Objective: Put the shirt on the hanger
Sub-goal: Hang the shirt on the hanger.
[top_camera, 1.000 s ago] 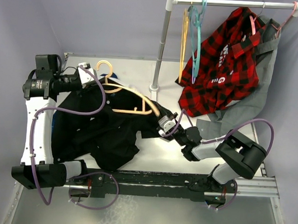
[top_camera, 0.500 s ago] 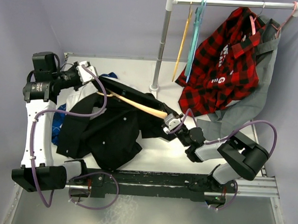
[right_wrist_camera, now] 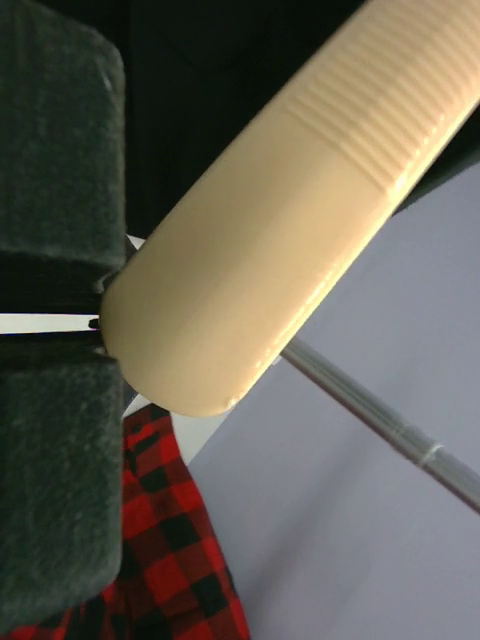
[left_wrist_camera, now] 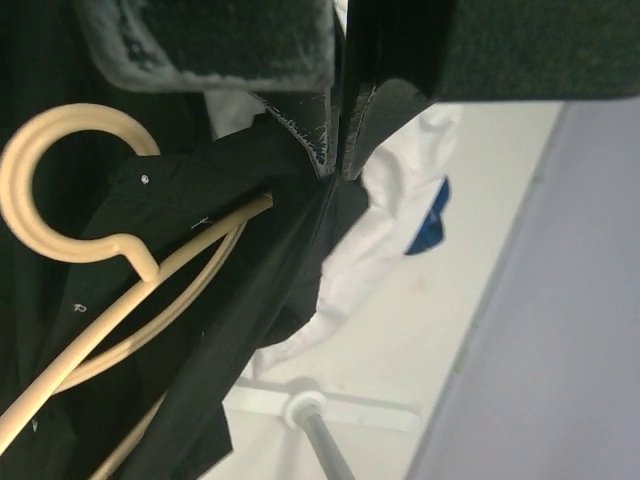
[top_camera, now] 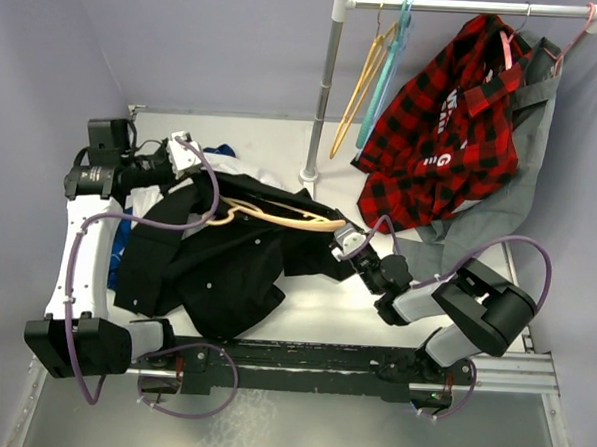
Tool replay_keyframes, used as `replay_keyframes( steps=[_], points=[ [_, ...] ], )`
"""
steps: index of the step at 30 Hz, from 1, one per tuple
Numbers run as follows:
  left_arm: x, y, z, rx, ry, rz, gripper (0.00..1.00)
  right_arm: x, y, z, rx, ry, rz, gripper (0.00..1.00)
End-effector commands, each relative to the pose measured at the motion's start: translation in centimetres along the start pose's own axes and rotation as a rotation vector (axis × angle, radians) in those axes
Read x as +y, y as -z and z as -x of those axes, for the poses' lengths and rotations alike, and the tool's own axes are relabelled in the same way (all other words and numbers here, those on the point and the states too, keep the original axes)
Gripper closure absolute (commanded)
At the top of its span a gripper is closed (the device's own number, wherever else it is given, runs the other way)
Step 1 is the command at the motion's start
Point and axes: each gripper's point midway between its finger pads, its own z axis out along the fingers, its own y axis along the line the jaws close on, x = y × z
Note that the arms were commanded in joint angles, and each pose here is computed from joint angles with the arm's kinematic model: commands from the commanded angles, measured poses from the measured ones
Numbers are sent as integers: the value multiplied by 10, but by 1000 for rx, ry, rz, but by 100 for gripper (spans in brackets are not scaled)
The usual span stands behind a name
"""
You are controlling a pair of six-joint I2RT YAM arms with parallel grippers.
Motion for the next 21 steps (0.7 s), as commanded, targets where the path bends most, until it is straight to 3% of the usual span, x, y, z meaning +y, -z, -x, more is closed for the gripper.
replay_keyframes(
  steps=[1, 8, 9, 11, 12, 15, 18, 21],
  points=[
    [13, -7, -30, 78, -52, 53, 100, -55, 9, 17, -77, -52, -254, 100],
    [4, -27, -43, 49, 47, 9, 100, -46, 14, 10, -63, -85, -222, 99],
    [2, -30, -42, 38, 66, 3, 100, -44, 16, 10, -62, -112, -216, 79],
    [-2, -33, -39, 18, 94, -4, 100, -36, 23, 8, -47, -171, -209, 21],
    [-4, -35, -37, 4, 108, -9, 100, -27, 27, 11, -40, -178, -189, 2],
    [-10, -38, -35, -16, 166, -15, 100, -15, 39, 17, 31, -150, -227, 0],
    [-18, -38, -33, -31, 224, -29, 100, -31, 57, 22, 77, -247, -342, 0],
    [-26, -37, -33, -33, 247, -24, 100, -18, 64, 15, 221, -326, -260, 0]
  ],
)
